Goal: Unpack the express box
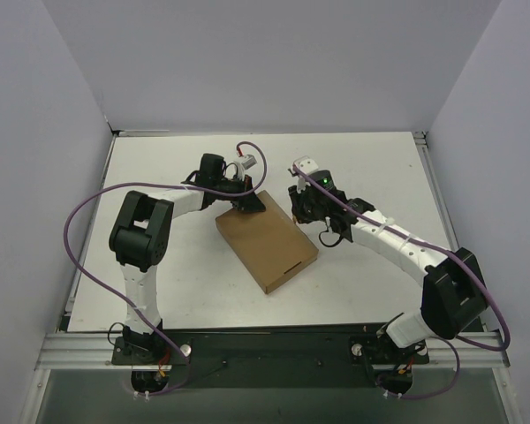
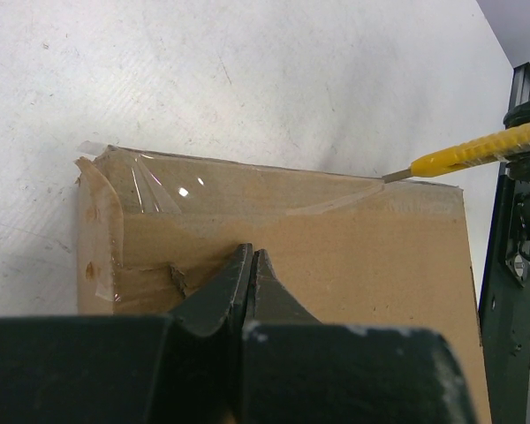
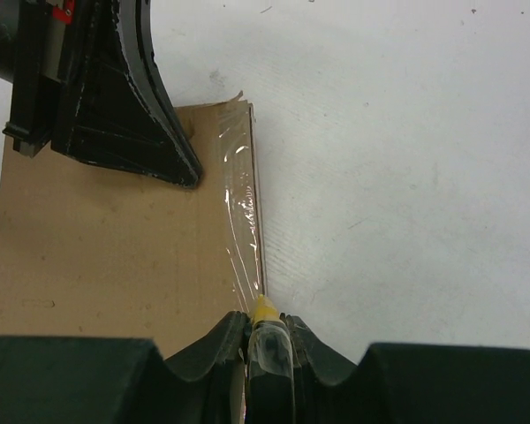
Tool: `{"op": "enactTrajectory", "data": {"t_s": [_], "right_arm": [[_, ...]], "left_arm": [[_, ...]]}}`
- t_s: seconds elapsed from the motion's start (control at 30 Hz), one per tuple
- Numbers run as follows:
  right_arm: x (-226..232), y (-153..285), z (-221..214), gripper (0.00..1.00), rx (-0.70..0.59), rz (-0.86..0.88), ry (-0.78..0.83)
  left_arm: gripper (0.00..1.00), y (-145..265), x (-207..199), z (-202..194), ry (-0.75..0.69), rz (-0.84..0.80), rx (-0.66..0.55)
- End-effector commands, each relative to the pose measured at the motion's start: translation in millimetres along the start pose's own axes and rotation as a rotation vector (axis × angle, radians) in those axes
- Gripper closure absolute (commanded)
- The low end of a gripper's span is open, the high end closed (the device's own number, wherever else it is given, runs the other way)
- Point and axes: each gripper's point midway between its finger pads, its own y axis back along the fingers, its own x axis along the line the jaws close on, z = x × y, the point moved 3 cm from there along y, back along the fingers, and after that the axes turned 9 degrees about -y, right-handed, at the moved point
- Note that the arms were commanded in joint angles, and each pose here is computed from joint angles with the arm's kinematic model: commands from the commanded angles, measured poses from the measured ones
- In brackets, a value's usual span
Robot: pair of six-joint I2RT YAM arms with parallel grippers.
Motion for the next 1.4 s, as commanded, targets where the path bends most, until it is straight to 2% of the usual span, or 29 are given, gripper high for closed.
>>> {"op": "enactTrajectory", "data": {"t_s": [0.0, 0.17, 0.4, 0.57, 0.97, 1.37], "right_arm": [[12.7, 3.3, 22.3, 1.0, -0.102, 0.05, -0.004], [11.5, -2.7, 13.7, 1.0, -0.074, 0.03, 0.021], [4.3, 8.3, 28.4, 1.0, -0.139, -0.033, 0.04], [-3.0, 10.3, 24.0, 1.0, -0.125, -0.068, 0.082], [-0.6, 6.8, 10.0, 1.0, -0.075, -0.046, 0.06], [3.5, 5.1, 11.1, 1.0, -0.08, -0.014, 0.028]], "left_arm": [[1.0, -1.2, 17.6, -77.0, 0.136, 0.115, 0.211], [1.0, -1.5, 16.9, -75.9, 0.133, 0.114, 0.21], [1.0, -1.1, 16.6, -77.2, 0.135, 0.114, 0.214], [1.0, -1.9, 17.3, -77.4, 0.135, 0.112, 0.214], [1.0, -4.3, 17.9, -75.7, 0.134, 0.111, 0.21], [1.0, -5.2, 17.9, -76.8, 0.133, 0.11, 0.212]]}}
